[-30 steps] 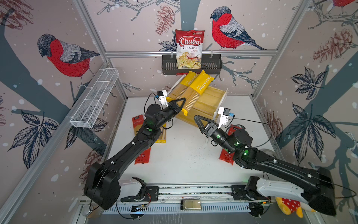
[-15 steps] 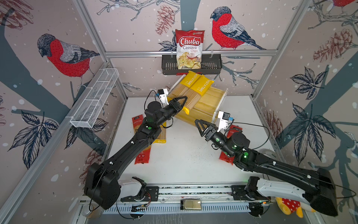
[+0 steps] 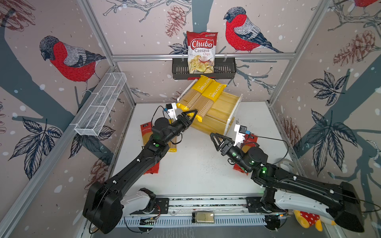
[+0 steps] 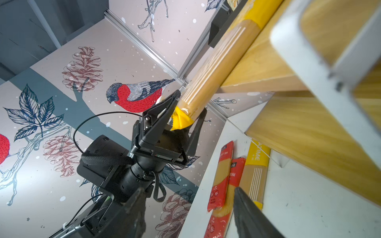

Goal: Place and organize the pasta boxes and bags onto the shelf
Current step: 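Push the pack onto the top shelf with the left gripper while the right withdraws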

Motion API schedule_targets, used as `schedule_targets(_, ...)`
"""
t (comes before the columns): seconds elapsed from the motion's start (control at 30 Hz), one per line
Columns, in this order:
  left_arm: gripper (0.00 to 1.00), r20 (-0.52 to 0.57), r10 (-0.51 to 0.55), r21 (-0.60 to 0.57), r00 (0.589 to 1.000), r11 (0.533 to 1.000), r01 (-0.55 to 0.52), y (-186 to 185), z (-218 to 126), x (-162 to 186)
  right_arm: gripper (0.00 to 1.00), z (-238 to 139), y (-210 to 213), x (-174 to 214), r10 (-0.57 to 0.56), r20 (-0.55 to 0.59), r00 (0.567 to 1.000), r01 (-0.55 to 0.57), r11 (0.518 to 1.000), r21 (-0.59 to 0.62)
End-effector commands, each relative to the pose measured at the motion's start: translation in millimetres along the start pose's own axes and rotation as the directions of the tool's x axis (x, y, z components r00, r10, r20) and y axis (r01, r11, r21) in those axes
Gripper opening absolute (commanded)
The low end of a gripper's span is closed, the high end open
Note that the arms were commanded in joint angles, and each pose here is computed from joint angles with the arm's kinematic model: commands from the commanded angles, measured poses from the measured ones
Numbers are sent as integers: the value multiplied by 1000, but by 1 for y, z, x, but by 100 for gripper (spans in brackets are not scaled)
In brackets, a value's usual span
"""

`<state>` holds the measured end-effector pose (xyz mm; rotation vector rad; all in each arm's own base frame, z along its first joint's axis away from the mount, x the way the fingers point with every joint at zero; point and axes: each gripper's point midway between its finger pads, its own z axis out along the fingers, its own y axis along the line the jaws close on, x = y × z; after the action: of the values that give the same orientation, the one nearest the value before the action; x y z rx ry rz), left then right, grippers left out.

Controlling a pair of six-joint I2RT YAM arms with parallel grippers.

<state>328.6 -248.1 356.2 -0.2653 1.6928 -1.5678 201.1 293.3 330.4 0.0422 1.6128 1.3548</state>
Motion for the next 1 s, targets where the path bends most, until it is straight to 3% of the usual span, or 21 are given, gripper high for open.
schedule_targets(0.0, 37, 3, -6, 46, 1000, 999, 6, -11, 6, 1, 67, -2, -4, -2, 13, 21, 1000, -14, 1000, 15)
schedule_targets(0.07, 27, 1, -7, 53, 1000, 999, 7, -13, 10, 1, 67, -2, -4, -3, 9, 24, 1000, -10, 1000, 16)
schedule_targets(0.27, 15, 35, -8, 33, 999, 999, 7, -11, 12, -7, 67, -3, -8, -3, -6, 25, 1000, 5, 999, 34)
schedule_targets(0.7, 11, 90, -10, 12, 996, 1000, 9, -12, 15, -22, 67, -5, -14, -2, -23, 26, 999, 21, 998, 55)
schedule_targets(0.77, 21, 83, -10, 12, 996, 1000, 9, -13, 15, -21, 67, -5, -14, -1, -23, 24, 999, 22, 998, 55)
schedule_targets(0.87, 53, 74, 11, -5, 997, 1000, -11, -12, 10, -19, 67, -6, -16, 0, -28, 22, 999, 27, 998, 62)
schedule_targets(0.97, 67, 54, 48, -43, 997, 998, -45, -8, -1, -12, 67, -5, -20, 1, -34, 21, 999, 33, 997, 71)
